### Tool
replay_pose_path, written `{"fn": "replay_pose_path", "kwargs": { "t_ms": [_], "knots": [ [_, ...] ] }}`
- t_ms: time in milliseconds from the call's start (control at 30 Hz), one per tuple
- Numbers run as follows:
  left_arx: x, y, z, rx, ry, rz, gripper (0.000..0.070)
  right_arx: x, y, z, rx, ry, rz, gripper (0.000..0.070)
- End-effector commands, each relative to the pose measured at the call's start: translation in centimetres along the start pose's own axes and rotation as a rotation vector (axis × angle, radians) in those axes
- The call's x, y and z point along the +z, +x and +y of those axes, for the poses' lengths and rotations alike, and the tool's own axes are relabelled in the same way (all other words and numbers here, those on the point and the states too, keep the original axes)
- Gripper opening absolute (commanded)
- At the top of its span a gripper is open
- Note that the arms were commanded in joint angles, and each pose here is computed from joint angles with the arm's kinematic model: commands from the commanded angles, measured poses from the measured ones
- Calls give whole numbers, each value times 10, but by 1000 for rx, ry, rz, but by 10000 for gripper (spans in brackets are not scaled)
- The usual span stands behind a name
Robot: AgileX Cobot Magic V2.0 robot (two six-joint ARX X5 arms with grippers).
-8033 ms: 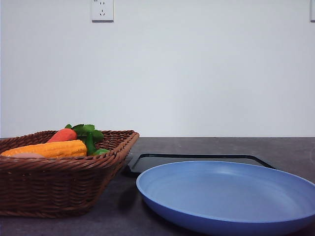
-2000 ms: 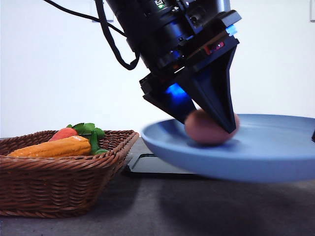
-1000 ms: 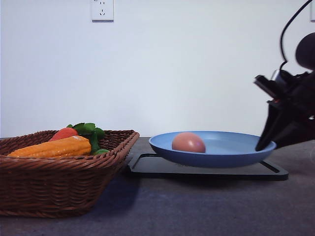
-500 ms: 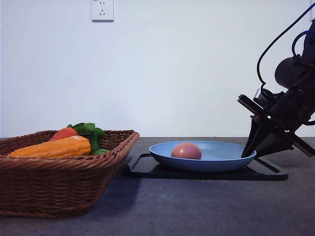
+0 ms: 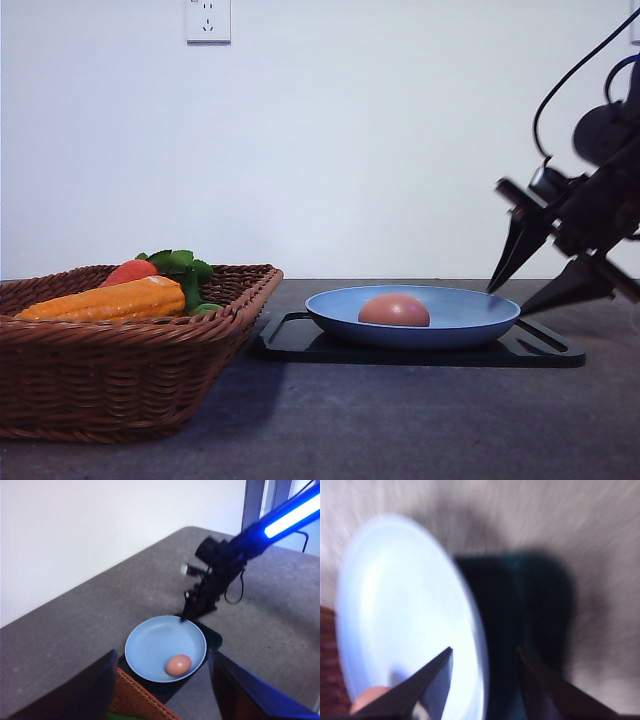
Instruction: Transfer egg from basket to plate and serve
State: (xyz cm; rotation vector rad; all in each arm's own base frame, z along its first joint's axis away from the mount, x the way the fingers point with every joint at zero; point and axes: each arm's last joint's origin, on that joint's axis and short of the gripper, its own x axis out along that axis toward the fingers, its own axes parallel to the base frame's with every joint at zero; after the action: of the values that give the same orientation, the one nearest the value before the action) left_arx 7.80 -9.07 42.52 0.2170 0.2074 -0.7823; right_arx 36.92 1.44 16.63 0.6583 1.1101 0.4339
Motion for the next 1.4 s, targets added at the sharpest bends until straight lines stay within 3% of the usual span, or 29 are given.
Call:
{"fn": "replay_pose_path", "kwargs": {
  "t_ms": [0,133,200,300,333,533,700,800,900,1000,1100,1367],
  "knots": [
    [5,4,-1,6,5,-4,372,13,-17,6,32,-29,-54,252],
    [4,23,-1,73,24,58,319,24,-53,10,35,-19,-118,112],
    [2,35,0,112,47,100,230,24,-71,14,42,-27,-144,26],
    [-2,58,3,164,92,180,29,16,-96,22,17,-54,-153,0],
    [-4,66,4,175,101,206,9,12,-101,25,8,-63,-145,0],
    [-29,122,31,271,80,441,0,-25,-121,49,-93,-124,9,0],
    [-64,148,70,357,-78,669,0,-61,-116,77,-223,-236,74,0],
    [-78,149,89,355,-182,710,0,-82,-113,88,-341,-328,50,0],
    [-88,142,100,354,-261,684,0,-107,-108,99,-424,-453,-30,0],
    [-98,131,100,383,-299,622,0,-128,-104,102,-426,-545,-136,0],
    [-111,116,91,410,-318,520,0,-146,-101,100,-367,-604,-258,0],
    [-157,77,56,417,-402,233,0,-181,-83,82,-186,-654,-508,0]
  ]
}}
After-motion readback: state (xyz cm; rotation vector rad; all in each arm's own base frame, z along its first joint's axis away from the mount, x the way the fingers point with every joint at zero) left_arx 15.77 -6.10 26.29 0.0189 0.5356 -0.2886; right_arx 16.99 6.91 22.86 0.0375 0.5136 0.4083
